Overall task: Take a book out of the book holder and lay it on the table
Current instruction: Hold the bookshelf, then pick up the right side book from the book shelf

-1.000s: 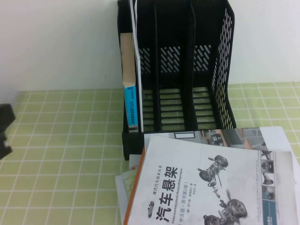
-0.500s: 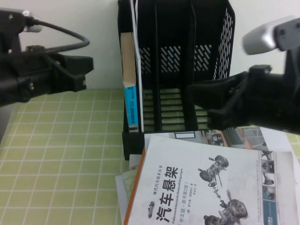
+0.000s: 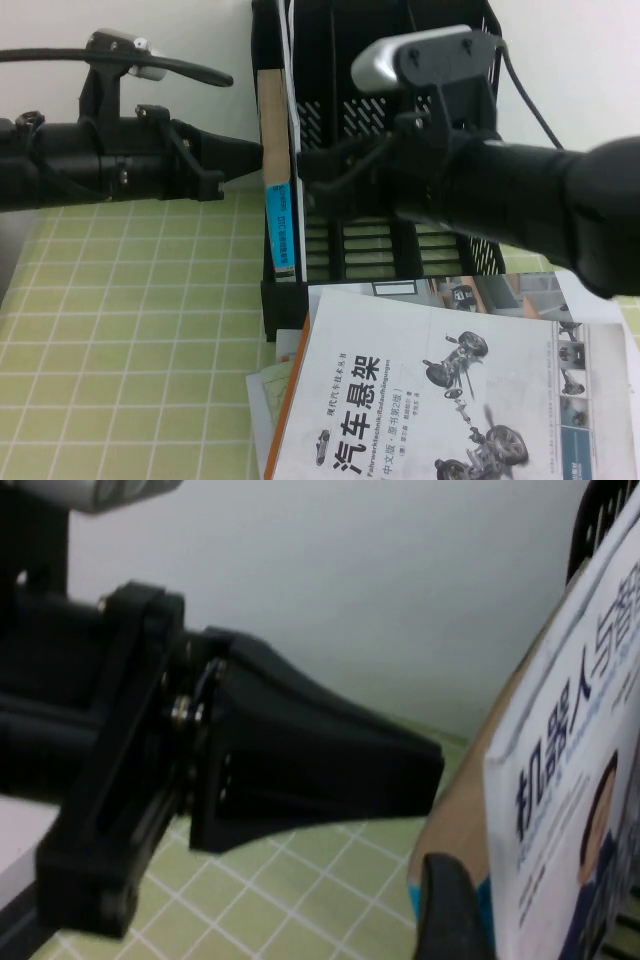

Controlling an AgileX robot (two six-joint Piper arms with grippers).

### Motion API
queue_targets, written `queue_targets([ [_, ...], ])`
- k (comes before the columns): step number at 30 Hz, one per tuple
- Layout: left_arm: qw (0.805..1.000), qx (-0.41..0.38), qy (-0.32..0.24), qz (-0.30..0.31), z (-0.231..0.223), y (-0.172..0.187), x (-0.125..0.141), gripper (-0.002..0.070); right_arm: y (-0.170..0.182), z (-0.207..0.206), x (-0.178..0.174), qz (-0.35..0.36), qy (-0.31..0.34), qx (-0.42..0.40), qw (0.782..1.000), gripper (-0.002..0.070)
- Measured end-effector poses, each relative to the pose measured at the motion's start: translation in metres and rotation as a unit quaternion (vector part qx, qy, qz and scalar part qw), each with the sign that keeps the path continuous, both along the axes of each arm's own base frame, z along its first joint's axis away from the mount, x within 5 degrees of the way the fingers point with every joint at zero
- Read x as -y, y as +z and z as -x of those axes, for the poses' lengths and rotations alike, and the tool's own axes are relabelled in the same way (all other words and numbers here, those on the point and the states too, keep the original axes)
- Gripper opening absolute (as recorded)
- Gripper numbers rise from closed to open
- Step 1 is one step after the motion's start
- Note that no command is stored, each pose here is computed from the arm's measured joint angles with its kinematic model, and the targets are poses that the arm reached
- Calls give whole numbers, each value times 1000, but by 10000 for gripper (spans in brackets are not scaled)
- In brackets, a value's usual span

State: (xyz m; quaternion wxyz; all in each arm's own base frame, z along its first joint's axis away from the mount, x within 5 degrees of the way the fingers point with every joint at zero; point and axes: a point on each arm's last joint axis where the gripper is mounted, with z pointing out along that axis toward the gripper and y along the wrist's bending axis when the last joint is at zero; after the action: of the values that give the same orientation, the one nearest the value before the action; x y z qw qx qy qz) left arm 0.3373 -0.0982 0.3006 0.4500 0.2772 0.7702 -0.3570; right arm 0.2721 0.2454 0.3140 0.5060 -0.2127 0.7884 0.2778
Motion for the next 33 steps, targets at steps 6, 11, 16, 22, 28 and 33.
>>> queue_targets([
  [6, 1000, 3, 6, -9, -1, -2, -1, -3, -3, -23, -19, -5, -8, 2, 1000, 403],
  [11, 1000, 3, 9, -12, -2, -2, -2, -3, -21, -39, -25, 13, -37, -3, 999, 405],
  [16, 1000, 4, 10, -12, -2, -2, -2, -3, -31, -53, -21, 38, -99, 17, 994, 404],
  [22, 1000, 4, 10, -14, -2, -2, -2, -3, -39, -61, -24, 43, -111, 34, 992, 318],
  [28, 1000, 5, 9, -14, -2, -2, -2, -3, -42, -63, -28, 29, -104, 35, 994, 117],
  [33, 1000, 2, 10, -13, -2, -2, -2, -3, -40, -61, -29, 29, -91, 36, 995, 27],
])
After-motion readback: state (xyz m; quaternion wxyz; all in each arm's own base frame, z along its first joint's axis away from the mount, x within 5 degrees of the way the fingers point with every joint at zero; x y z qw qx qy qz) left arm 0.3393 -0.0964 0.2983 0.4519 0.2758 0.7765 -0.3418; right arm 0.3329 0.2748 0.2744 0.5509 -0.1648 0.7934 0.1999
